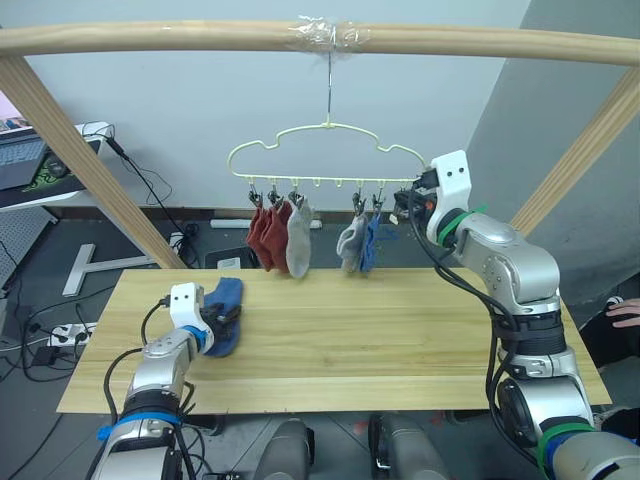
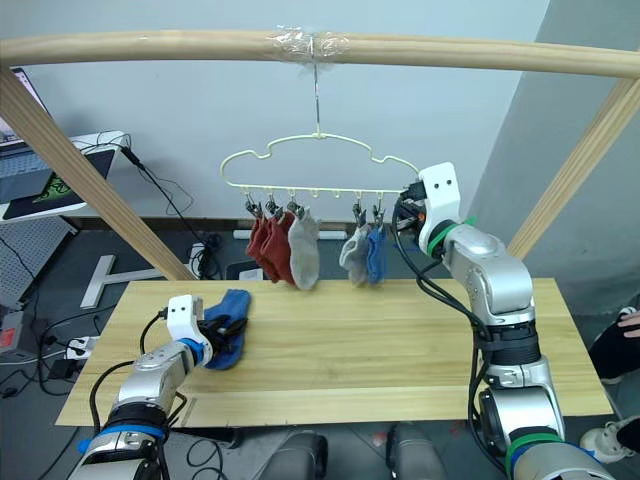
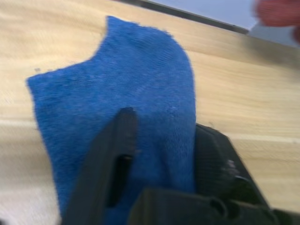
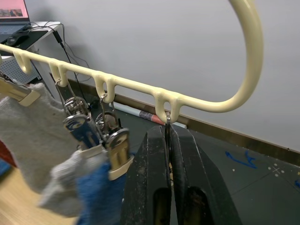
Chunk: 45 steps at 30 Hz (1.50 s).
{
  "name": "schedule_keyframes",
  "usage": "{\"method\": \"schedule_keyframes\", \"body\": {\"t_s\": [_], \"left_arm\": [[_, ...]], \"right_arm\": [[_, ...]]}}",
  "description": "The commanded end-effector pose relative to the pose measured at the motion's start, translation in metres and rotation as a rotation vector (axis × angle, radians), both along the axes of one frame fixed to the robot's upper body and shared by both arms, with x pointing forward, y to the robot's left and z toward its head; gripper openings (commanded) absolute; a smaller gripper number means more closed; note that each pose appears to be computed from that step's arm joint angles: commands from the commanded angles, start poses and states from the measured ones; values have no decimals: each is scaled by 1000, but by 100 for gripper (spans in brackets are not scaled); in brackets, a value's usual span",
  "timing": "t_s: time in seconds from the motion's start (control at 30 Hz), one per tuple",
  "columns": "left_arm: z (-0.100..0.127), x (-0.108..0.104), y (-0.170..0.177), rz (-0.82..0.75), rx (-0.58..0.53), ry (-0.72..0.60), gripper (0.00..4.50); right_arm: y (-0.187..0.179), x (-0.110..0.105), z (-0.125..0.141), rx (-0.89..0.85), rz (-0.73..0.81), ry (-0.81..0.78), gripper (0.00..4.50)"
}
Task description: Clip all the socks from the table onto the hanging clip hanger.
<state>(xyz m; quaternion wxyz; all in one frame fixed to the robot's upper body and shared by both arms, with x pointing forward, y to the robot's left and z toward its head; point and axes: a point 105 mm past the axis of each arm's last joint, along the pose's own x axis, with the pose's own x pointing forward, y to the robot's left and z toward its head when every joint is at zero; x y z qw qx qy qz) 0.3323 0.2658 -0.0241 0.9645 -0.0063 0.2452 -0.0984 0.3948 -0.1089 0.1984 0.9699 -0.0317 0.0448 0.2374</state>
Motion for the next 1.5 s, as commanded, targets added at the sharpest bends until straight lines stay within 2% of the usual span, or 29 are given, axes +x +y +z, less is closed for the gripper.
{"method": "schedule_keyframes", "body": {"t_s": [0.03, 0.13, 0.3, 0.37, 0.4, 0.43, 0.5, 0.6, 0.8, 1.13, 1.5], "left_arm": [[-26, -22, -11, -30, -29, 105, 89], [-9, -19, -44, -170, -16, 1, 2], [19, -22, -90, -325, -32, -119, 1], [52, -29, -133, -483, -82, -233, 1], [77, -34, -161, -589, -101, -326, 1], [94, -39, -177, -653, -111, -382, 1], [120, -40, -199, -713, -112, -483, 1], [140, -33, -213, -711, -130, -546, 1], [159, -25, -232, -718, -134, -602, 1], [175, -4, -229, -602, -117, -696, 1], [183, -6, -230, -599, -116, -752, 1]], "right_arm": [[-6, 0, 14, 12, -7, -38, 0], [-4, 0, 17, 13, 9, -37, 0], [-5, 0, 21, 32, 22, -17, 0], [-7, 2, 26, 124, 19, 68, 0], [-8, 2, 27, 183, 19, 143, 0], [-8, 1, 27, 219, 23, 195, 0], [-6, -2, 26, 283, 35, 301, 0], [-3, -5, 27, 339, 42, 375, 0], [0, -8, 31, 392, 43, 427, 0], [-4, -13, 27, 428, 18, 482, 0], [-7, -11, 29, 481, -1, 511, 0]]}}
